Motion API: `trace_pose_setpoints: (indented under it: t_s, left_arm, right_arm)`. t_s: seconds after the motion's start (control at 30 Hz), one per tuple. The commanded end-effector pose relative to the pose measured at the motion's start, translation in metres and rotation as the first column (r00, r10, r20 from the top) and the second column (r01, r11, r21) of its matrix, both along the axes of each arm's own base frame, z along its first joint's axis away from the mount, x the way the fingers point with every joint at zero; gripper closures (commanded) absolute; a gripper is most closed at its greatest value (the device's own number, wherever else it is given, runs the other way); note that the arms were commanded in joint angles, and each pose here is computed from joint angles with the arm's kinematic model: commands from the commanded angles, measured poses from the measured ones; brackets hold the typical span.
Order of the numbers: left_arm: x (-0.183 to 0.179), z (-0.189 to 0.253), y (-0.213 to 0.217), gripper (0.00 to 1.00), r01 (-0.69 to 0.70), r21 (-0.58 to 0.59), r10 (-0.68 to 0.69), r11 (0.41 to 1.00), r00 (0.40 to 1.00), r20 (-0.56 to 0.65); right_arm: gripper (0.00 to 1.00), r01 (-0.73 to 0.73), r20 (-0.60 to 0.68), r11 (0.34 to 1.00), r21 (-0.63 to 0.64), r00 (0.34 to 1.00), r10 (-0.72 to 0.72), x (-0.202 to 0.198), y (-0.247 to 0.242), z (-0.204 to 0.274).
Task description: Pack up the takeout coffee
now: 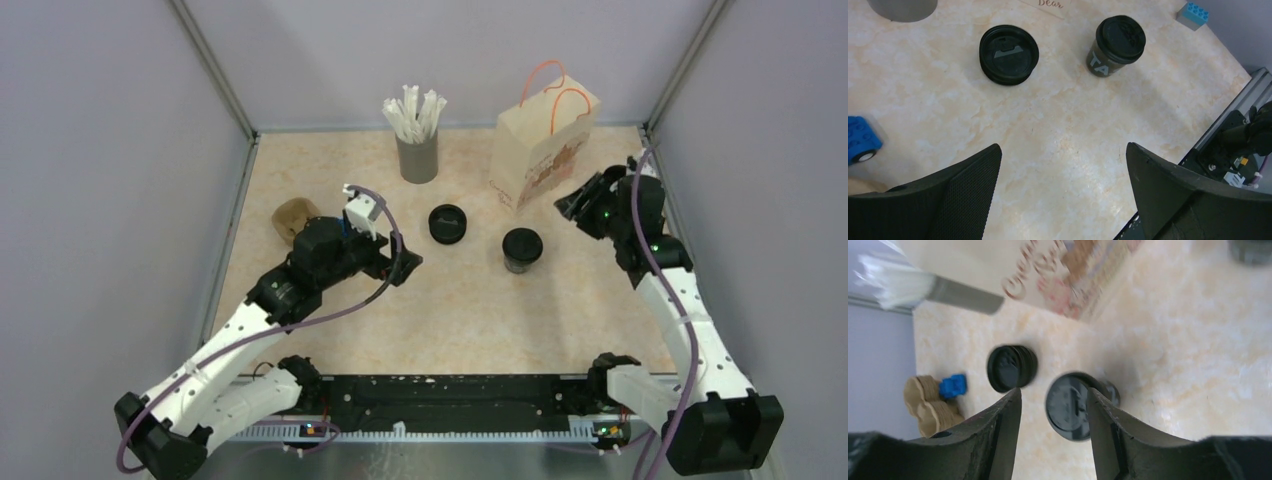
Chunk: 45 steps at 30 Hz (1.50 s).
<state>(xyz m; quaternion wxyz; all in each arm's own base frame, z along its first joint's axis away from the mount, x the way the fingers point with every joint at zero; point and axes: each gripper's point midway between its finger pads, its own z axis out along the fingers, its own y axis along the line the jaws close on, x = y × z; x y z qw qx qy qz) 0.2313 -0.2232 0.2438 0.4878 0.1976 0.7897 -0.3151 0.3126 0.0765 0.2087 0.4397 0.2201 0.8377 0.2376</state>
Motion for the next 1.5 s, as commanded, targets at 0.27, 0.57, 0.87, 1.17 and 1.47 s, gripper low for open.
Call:
trace_pose_setpoints:
  t_s: [0.27, 0.57, 0.87, 1.17, 1.47]
  left_arm:
    - [-0.026, -0.03, 0.056, 0.01, -0.106, 0.134, 0.099, 0.985, 0.993, 0.06]
    - [-0.03, -0.028, 0.052, 0.01, -0.072, 0.123, 0.064, 0.99, 0.996, 0.066]
    - [-0.034, -0.024, 0.052, 0.01, -0.058, 0.104, 0.049, 0.993, 0.995, 0.084]
    - [-0.035, -0.024, 0.05, 0.01, -0.045, 0.106, 0.036, 0.993, 0.996, 0.082]
    - [-0.035, -0.023, 0.051, 0.01, -0.047, 0.106, 0.038, 0.993, 0.996, 0.086]
  right_arm:
    - [0.4, 0.189, 0.176, 0.966, 0.175, 0.96, -0.219, 0.109, -0.004, 0.123]
    - [0.42, 0.241, 0.167, 0.968, 0.068, 0.954, -0.249, 0.133, 0.014, 0.118]
    - [0.45, 0.291, 0.146, 0.957, -0.006, 0.947, -0.287, 0.151, 0.028, 0.097]
    - [0.53, 0.375, 0.151, 0.905, -0.202, 0.925, -0.35, 0.165, 0.011, 0.11]
    - [0.57, 0.364, 0.07, 0.892, -0.267, 0.931, -0.358, 0.17, 0.011, 0.095]
